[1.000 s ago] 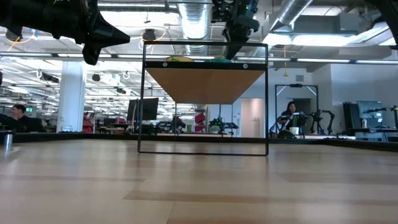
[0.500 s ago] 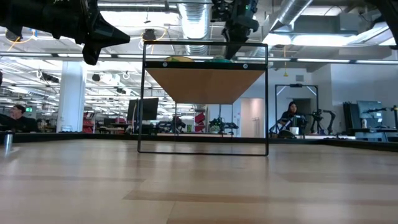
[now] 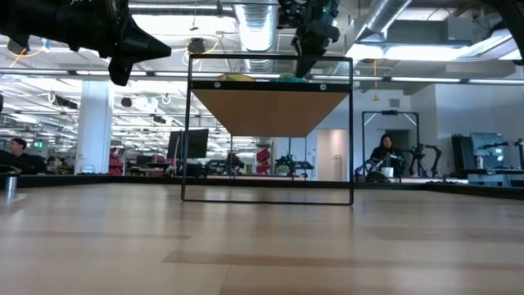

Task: Pick and place cans onto a shelf
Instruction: Put the canned spaghetti sauce on the shelf, then return to Home Position

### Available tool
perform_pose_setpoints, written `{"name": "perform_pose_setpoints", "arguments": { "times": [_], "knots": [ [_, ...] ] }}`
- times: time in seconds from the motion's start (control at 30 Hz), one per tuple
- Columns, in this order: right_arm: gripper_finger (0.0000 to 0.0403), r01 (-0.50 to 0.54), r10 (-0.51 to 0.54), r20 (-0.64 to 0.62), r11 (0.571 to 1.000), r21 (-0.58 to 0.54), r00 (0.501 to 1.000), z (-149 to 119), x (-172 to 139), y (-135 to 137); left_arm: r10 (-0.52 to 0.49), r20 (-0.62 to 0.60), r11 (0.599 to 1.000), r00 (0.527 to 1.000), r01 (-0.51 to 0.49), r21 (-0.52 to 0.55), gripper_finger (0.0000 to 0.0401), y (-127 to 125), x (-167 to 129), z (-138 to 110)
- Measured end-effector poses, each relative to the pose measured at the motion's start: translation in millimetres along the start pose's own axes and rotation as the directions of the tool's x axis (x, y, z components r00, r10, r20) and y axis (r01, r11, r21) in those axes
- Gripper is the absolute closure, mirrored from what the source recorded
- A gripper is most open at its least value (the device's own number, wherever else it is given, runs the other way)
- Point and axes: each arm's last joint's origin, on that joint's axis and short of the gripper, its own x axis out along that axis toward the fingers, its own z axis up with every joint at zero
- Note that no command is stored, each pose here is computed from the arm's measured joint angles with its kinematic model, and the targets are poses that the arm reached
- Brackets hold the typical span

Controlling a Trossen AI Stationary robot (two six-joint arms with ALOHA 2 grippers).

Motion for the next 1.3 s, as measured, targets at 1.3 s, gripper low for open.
{"name": "perform_pose_setpoints", "arguments": {
  "times": [1.3],
  "knots": [
    [0.0396, -0.168, 0.100, 0.361, 0.972, 0.161, 0.927, -22.7, -57.8, -5.9, -0.071, -0.022, 0.997, 0.997, 0.070, -0.009, 0.0401, -2.2, -0.1, -0.4]
  ]
}}
